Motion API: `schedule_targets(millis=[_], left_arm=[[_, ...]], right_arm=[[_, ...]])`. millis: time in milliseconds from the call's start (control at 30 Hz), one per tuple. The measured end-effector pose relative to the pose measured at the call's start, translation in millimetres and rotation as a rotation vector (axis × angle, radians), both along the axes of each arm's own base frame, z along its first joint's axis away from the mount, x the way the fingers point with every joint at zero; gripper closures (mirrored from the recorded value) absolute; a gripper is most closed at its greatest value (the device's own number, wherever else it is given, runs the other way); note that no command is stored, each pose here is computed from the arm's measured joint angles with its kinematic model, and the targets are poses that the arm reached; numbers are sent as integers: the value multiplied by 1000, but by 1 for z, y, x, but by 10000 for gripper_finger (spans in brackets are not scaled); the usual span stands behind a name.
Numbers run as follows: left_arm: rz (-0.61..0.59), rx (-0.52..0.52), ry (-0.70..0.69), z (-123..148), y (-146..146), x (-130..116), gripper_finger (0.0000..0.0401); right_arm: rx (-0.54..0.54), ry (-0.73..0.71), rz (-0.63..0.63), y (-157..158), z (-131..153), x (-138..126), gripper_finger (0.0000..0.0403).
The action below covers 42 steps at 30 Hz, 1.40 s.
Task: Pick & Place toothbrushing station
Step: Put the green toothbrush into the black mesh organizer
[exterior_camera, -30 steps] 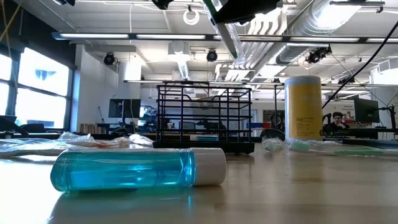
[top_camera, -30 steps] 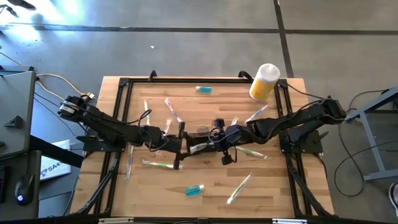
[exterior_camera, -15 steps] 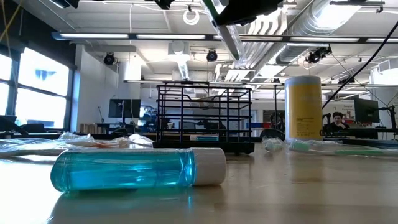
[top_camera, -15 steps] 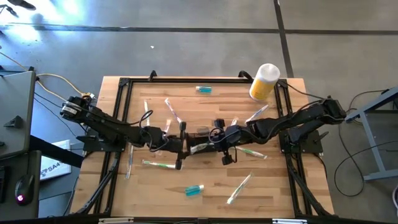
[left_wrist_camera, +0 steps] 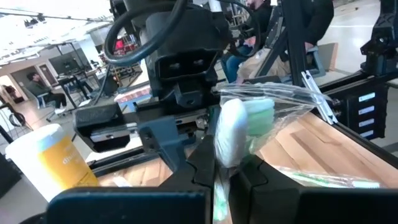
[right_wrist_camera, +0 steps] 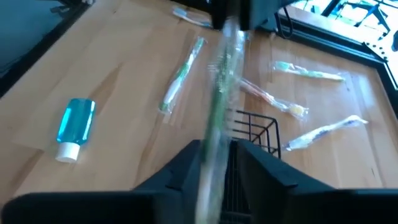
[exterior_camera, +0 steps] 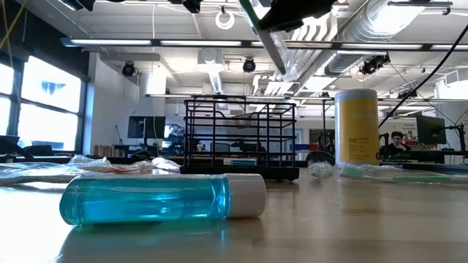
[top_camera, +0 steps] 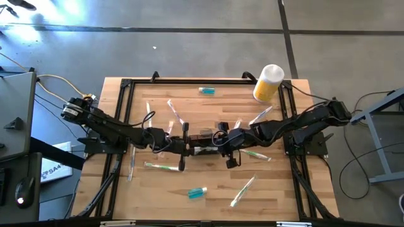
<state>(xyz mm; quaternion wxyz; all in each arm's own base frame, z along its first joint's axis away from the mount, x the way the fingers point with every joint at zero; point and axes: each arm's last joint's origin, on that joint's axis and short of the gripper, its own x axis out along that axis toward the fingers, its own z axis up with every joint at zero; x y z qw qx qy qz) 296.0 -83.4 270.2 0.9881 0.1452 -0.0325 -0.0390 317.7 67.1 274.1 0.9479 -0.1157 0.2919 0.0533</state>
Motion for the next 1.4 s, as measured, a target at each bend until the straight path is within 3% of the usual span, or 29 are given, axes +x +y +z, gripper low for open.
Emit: schedule_targets(millis=[133,333,500,667,1000,1400], left_arm=[[-10,-19,10,-1,0,0,394],[11,-67,29,12,3,-12,395],[87,-125,41,32,12,-36,395],[325,-210,184,48,24,-55,396],[441,-266,358,45,20,-38,396],[526,-294,341,45,26,-34,396]], right_arm=[[-5,28,-16,-2,3,-7,238],[-11,43,-197,-10,17,-27,190],[30,78,-261,-14,28,-49,193],[37,131,-310,-17,27,-59,204],[20,131,-351,-33,11,-55,219],[50,140,-364,-44,3,-54,219]])
